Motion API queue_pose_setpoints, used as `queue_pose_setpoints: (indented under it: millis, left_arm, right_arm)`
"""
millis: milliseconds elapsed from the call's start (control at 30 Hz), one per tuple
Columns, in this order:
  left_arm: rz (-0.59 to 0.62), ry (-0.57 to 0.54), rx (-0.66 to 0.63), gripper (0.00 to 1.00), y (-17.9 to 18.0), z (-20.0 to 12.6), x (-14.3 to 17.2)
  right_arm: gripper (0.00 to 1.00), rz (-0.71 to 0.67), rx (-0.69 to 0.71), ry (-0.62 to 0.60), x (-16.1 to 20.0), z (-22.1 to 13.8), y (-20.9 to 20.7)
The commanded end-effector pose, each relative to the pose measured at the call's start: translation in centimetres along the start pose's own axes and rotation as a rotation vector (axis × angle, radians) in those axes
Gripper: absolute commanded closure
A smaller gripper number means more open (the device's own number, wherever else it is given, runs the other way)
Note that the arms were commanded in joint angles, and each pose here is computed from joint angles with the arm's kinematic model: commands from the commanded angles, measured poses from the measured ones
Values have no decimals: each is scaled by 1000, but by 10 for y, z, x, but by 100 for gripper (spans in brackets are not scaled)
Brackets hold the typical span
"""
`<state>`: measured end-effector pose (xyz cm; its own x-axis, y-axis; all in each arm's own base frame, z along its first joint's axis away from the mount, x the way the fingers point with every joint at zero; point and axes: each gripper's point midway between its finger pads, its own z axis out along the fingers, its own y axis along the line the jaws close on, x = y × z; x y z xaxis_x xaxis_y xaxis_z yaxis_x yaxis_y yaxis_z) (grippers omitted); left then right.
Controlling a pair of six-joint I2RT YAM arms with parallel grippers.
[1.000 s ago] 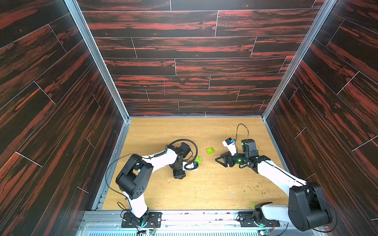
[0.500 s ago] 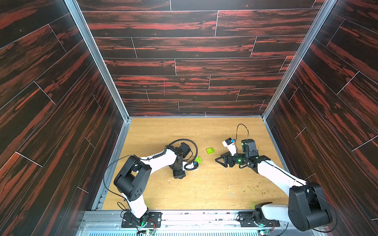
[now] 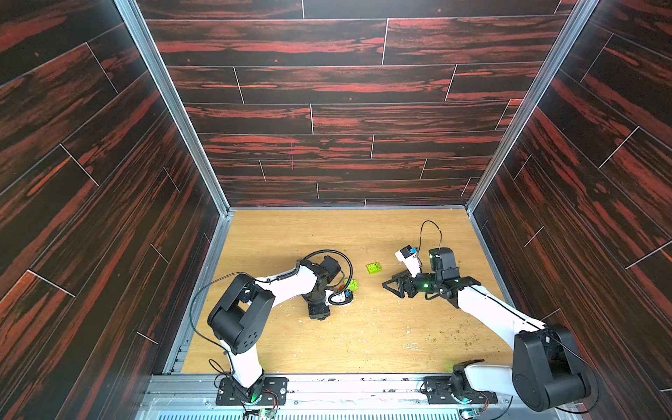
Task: Assemble the letter s with lego
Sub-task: Adjust the lego brick at the center of the board.
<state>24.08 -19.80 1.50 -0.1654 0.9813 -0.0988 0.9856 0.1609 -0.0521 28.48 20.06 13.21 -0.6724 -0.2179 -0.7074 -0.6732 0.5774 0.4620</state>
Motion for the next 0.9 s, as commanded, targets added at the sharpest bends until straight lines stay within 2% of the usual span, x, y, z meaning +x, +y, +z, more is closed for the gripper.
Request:
queue_pose_setpoints:
  millis: [0,167,300,567,867]
  left_arm:
    - [14,34,13,52,-2,-2,4]
    - [4,19,6,64,-3,-6,3]
    - [-17,-10,15,69,-4,-10,-5]
    - [-30,-118,39,70,-22,-20,-45]
    - [3,-101,28,70,-31,-5,-68]
  right_arm:
    - [27,-3,-12,-9,-2,-5,6]
    - [27,-6,-11,-10,-4,-5,5]
    - [27,-11,-5,-12,-5,-6,5]
    - [27,-1,39,-22,-7,-11,-3]
    - [27,31,79,-33,-6,-16,-15]
